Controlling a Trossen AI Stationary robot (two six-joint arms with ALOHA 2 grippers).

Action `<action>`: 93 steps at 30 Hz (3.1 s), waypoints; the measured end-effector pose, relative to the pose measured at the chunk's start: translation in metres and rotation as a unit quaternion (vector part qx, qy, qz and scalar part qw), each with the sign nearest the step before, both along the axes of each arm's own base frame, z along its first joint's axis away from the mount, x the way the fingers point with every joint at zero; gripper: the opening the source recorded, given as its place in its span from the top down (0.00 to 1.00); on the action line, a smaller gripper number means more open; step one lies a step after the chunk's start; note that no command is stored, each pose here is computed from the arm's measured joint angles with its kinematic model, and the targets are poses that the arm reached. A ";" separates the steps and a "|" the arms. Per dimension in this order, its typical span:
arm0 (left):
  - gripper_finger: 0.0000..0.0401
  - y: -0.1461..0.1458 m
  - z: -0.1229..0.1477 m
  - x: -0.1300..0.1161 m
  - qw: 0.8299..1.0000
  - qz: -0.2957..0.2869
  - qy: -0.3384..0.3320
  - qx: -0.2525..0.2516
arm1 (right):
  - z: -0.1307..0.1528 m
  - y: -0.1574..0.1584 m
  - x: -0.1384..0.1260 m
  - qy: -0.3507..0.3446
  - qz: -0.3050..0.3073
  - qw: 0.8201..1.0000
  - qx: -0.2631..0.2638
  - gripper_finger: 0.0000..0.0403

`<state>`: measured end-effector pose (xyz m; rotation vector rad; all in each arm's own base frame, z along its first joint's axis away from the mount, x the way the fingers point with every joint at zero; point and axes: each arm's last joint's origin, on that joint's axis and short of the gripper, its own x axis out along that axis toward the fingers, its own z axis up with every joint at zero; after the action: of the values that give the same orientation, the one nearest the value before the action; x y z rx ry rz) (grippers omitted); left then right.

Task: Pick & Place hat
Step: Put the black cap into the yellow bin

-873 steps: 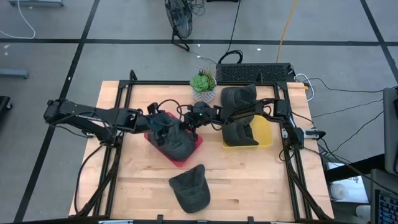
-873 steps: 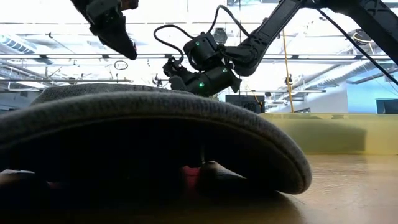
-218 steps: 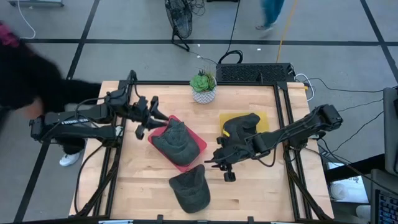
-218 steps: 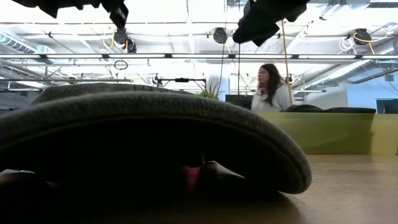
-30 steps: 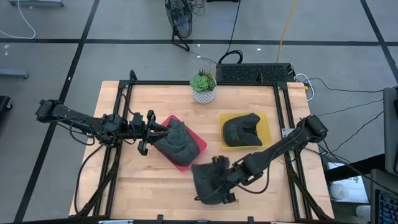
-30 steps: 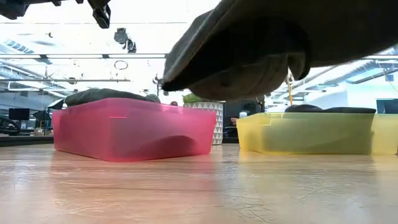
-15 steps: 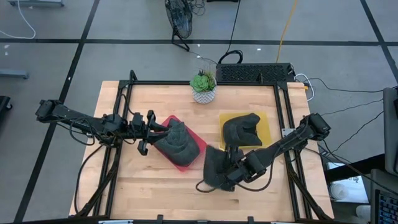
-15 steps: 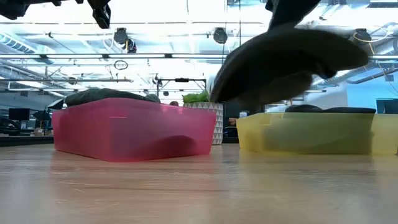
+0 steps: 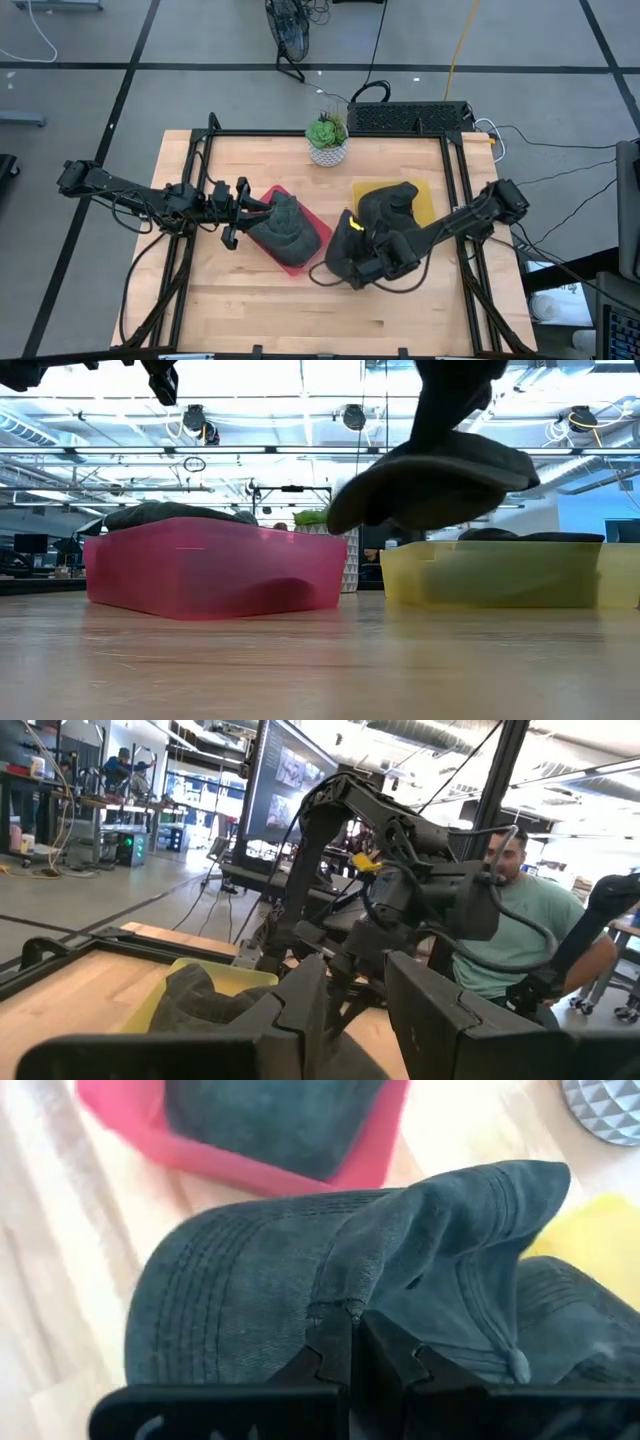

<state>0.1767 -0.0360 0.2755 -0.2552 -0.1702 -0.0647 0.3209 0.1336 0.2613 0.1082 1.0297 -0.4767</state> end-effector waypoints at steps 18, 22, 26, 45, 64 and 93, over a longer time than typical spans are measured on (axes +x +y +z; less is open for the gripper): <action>0.73 0.000 0.005 -0.001 1.000 -0.001 -0.024 -0.009 | 0.014 -0.052 -0.031 -0.110 -0.189 0.975 -0.043 0.99; 0.73 0.000 0.005 -0.001 1.000 -0.002 -0.023 -0.014 | -0.004 -0.062 -0.047 -0.174 -0.211 0.962 -0.007 0.99; 0.73 0.000 0.005 -0.001 1.000 -0.002 -0.023 -0.015 | -0.019 -0.074 -0.068 -0.248 -0.228 0.941 0.026 0.99; 0.73 0.000 0.004 -0.001 1.000 0.003 -0.022 -0.012 | -0.046 -0.089 -0.114 -0.429 -0.226 0.868 0.103 0.99; 0.73 0.000 0.004 -0.001 1.000 0.003 -0.018 -0.013 | -0.056 -0.090 -0.123 -0.376 -0.226 0.895 0.077 0.99; 0.73 0.000 0.004 -0.001 1.000 0.003 -0.019 -0.012 | -0.038 -0.100 -0.116 -0.342 -0.199 0.915 0.074 1.00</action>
<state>0.1760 -0.0357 0.2791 -0.2777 -0.2088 -0.0620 0.2051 0.0332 0.2235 0.5885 0.3418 -0.6665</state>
